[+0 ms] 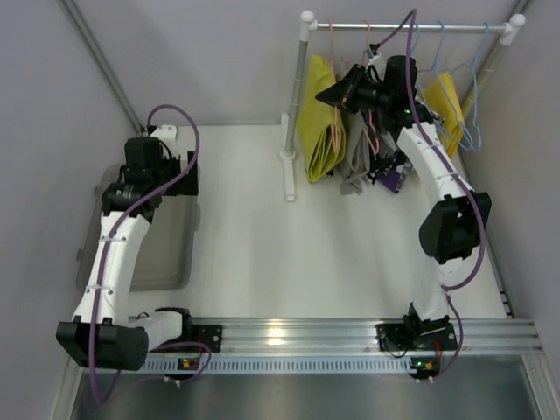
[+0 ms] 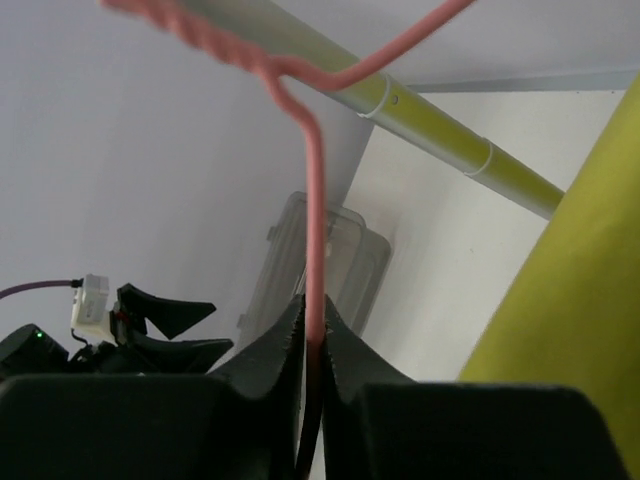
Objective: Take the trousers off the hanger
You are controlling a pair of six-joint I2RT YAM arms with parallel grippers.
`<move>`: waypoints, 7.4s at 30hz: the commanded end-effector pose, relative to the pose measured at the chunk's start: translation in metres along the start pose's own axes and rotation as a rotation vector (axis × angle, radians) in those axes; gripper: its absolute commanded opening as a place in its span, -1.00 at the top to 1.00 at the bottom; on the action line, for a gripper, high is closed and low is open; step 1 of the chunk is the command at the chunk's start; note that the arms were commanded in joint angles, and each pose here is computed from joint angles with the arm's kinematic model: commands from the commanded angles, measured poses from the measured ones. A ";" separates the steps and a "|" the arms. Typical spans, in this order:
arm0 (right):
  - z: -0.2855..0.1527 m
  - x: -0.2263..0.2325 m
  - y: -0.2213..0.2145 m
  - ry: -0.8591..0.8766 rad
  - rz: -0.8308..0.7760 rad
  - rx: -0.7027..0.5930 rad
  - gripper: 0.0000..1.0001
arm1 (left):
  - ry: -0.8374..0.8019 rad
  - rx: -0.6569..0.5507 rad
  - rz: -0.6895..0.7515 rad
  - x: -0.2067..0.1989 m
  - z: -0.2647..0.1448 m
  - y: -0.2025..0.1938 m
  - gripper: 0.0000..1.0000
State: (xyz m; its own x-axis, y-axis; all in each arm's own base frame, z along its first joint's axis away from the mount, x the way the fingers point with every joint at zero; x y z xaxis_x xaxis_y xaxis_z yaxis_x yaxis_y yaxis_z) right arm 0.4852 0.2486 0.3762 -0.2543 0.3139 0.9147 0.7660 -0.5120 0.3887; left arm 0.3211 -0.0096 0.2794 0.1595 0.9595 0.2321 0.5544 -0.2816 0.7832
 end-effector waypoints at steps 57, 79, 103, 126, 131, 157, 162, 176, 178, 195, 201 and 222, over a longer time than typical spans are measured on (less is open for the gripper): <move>-0.166 0.221 -0.033 0.451 -0.084 -0.217 1.00 | -0.336 -0.887 0.295 -0.196 -0.082 0.155 -0.92; -0.168 0.231 -0.052 0.485 -0.015 -0.206 1.00 | -0.513 -1.177 0.040 -0.308 -0.135 0.223 -0.68; -0.174 0.250 -0.058 0.537 -0.013 -0.168 1.00 | -0.359 -1.141 0.066 -0.321 -0.078 0.240 -0.20; -0.169 0.245 -0.056 0.515 -0.029 -0.179 1.00 | -0.418 -1.125 0.073 -0.305 -0.083 0.220 -0.41; -0.167 0.243 -0.055 0.512 -0.025 -0.176 1.00 | -0.423 -1.141 0.076 -0.305 -0.088 0.224 -0.42; -0.175 0.255 -0.064 0.546 -0.009 -0.147 1.00 | -0.228 -1.132 0.112 -0.314 -0.044 0.246 -0.36; -0.176 0.252 -0.067 0.528 -0.004 -0.143 1.00 | -0.216 -1.182 0.123 -0.315 -0.047 0.253 -0.19; -0.156 0.181 -0.068 0.348 -0.024 -0.168 1.00 | -0.303 -1.182 0.061 -0.266 -0.102 0.268 1.00; -0.153 0.166 -0.071 0.302 -0.040 -0.172 1.00 | -0.351 -1.177 0.043 -0.257 -0.122 0.270 1.00; -0.126 0.028 -0.081 -0.118 -0.137 -0.175 1.00 | -0.462 -1.347 -0.133 -0.177 -0.260 0.318 1.00; -0.117 -0.007 -0.093 -0.199 -0.181 -0.138 1.00 | -0.392 -1.450 -0.162 -0.147 -0.293 0.336 1.00; -0.100 -0.008 -0.133 -0.191 -0.326 -0.020 1.00 | 0.311 -1.479 -0.245 0.046 -0.360 0.303 1.00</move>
State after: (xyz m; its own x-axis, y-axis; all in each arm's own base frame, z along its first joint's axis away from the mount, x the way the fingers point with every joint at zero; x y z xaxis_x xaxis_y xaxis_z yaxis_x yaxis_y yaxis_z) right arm 0.3302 0.2262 0.3206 -0.3088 0.5991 0.7388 0.6743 -0.4099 0.6142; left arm 0.2663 -0.1520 0.6720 0.0728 0.9746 0.2119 -0.6349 -0.1185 0.7634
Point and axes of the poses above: each gripper's point midway between its finger pads, its own z axis out along the fingers, its own x axis along the line the jaws close on, y = z × x, the point moved 1 cm from there along -z, back along the fingers, and after that the axes turned 13 degrees about z, right-handed, at the moved point
